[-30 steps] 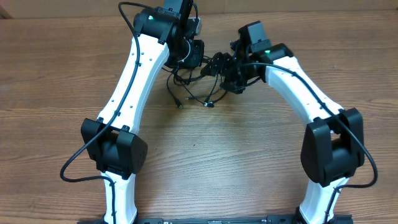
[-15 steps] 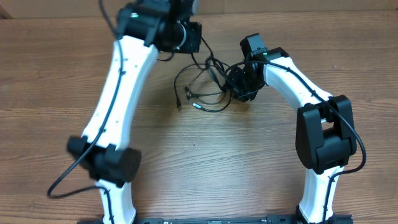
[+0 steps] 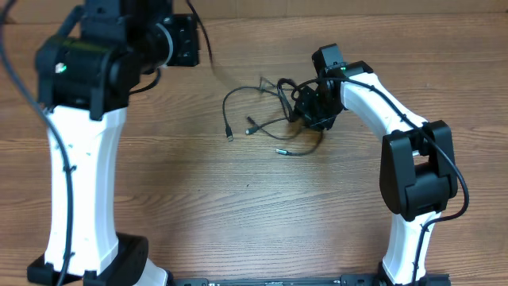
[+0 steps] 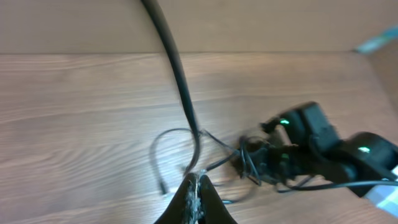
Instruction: Untangle cables
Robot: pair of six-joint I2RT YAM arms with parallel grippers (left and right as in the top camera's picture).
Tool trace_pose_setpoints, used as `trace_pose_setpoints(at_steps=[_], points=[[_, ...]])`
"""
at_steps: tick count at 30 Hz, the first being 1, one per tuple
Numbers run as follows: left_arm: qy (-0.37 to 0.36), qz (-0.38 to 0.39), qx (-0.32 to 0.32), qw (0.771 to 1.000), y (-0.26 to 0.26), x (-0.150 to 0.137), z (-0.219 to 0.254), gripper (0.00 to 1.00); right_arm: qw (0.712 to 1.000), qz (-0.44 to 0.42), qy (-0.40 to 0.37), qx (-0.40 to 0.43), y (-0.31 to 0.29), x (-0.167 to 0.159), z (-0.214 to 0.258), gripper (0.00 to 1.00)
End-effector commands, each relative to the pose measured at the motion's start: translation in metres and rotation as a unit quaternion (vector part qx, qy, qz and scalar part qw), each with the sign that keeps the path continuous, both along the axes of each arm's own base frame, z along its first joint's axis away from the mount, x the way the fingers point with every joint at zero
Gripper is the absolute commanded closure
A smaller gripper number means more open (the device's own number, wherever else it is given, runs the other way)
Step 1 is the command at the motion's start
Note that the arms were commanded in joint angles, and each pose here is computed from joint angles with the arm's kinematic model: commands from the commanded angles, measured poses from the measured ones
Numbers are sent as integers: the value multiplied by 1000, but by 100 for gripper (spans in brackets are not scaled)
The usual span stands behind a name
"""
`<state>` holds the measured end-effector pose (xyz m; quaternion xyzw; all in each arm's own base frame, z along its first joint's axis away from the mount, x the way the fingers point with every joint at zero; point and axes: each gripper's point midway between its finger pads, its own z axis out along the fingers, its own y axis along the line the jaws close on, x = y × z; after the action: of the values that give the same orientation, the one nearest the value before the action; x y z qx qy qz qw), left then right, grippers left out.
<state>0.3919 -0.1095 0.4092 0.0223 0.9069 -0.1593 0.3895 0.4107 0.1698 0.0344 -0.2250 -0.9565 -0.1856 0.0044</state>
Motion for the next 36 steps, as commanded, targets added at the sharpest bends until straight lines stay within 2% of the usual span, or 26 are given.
trace_pose_setpoints(at_steps=[1, 6, 10, 14, 18, 21, 25, 27, 31, 36], points=[[8, 80, 64, 995, 40, -10, -2, 96, 998, 60, -23, 19, -3, 3, 3, 60], [112, 71, 81, 988, 37, -12, -54, 96, 977, 157, -96, 103, 14, 9, 64, 56], [172, 41, 78, 981, 23, 4, -96, 96, 971, 174, -127, 103, 13, 5, 107, 53], [229, -42, 45, 971, -10, 21, -142, 96, 968, 163, -160, 103, 4, 1, 143, 50], [287, -125, 31, 949, -34, 31, -196, 96, 970, 137, -173, 101, -16, 2, 160, 47], [332, -160, 41, 929, -43, 34, -242, 95, 975, 120, -161, 96, -32, 1, 157, 46], [376, -200, 21, 905, -66, 36, -294, 95, 976, 122, -161, 78, -40, 2, 154, 45], [377, -207, 17, 903, -74, 40, -306, 92, 976, 123, -161, 76, -40, 2, 154, 40], [354, -221, 25, 909, -101, 57, -338, 75, 977, 121, -161, 67, -43, 2, 152, 35], [333, -207, 73, 917, -100, 71, -356, 76, 978, 119, -159, 59, -45, 2, 150, 33]])
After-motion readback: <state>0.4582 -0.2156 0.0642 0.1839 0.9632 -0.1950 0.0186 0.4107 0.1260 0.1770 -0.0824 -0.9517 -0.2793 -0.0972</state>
